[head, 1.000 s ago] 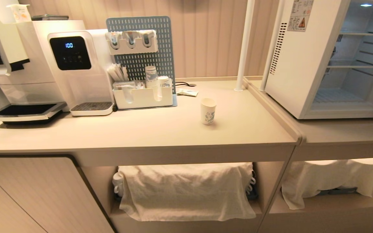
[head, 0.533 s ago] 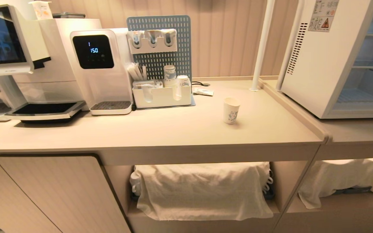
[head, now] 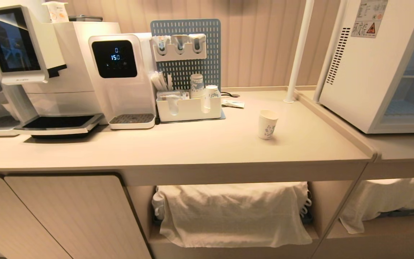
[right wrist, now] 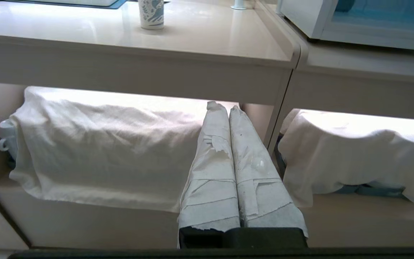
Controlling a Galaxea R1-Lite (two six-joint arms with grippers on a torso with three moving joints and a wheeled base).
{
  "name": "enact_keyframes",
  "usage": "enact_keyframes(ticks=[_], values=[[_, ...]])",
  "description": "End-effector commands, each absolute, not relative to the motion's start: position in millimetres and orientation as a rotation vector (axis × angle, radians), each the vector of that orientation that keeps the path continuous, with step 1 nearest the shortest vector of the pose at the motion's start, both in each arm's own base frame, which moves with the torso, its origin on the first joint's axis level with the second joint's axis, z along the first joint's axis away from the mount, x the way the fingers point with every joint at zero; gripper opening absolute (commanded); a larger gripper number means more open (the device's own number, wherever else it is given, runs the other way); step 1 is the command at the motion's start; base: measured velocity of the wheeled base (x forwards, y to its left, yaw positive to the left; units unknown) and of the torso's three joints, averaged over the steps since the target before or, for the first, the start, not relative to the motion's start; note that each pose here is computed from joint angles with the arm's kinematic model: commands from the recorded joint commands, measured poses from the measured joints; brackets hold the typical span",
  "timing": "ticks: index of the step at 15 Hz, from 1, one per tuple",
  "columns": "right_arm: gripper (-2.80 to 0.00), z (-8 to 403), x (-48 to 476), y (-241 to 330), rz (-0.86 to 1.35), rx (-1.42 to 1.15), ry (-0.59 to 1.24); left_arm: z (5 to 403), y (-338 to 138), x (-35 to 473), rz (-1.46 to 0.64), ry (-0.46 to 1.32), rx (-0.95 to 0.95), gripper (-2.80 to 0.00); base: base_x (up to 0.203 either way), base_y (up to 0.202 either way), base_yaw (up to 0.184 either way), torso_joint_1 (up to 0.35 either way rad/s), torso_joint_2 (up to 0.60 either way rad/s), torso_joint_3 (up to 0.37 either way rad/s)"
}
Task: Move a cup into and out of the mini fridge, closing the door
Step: Put the paper cup in the freezer
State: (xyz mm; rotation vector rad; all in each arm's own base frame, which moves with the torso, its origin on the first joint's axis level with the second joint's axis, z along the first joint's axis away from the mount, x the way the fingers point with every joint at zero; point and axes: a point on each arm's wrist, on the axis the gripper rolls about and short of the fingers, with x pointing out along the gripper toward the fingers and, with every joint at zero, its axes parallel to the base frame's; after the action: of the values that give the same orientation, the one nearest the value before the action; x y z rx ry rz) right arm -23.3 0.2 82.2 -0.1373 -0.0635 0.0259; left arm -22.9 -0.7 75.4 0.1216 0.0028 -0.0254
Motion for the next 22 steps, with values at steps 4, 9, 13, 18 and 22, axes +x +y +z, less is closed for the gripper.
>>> enact_keyframes(ticks=[4,9,13,18,22], values=[[-2.8,82.0,-23.3,0.2,0.028,-0.138,-0.062,76.2,-0.8,-22.9,-0.028,-0.002,0.124,-2.8,0.19,0.001,-0.001,-0.001,0.01,0.001],[-2.8,97.5,-28.6,0.1,0.025,-0.138,-0.093,75.3,-0.6,-22.8,-0.02,0.001,0.056,-2.8,0.095,0.0,0.001,0.002,0.0,0.002],[-2.8,216.7,-48.8,0.0,0.041,-0.123,-0.058,75.3,-0.4,-22.8,-0.011,0.001,0.043,-2.8,0.0,0.0,0.0,0.0,0.0,0.0],[-2.8,314.7,73.7,8.2,0.203,0.014,0.404,75.5,-0.4,-22.8,-0.011,0.0,0.041,-2.8,0.0,0.0,0.0,0.0,0.0,0.0],[-2.8,307.6,184.9,39.4,0.316,0.169,0.741,75.5,-0.4,-22.8,-0.011,0.0,0.041,-2.8,0.0,0.0,0.0,0.0,0.0,0.0]])
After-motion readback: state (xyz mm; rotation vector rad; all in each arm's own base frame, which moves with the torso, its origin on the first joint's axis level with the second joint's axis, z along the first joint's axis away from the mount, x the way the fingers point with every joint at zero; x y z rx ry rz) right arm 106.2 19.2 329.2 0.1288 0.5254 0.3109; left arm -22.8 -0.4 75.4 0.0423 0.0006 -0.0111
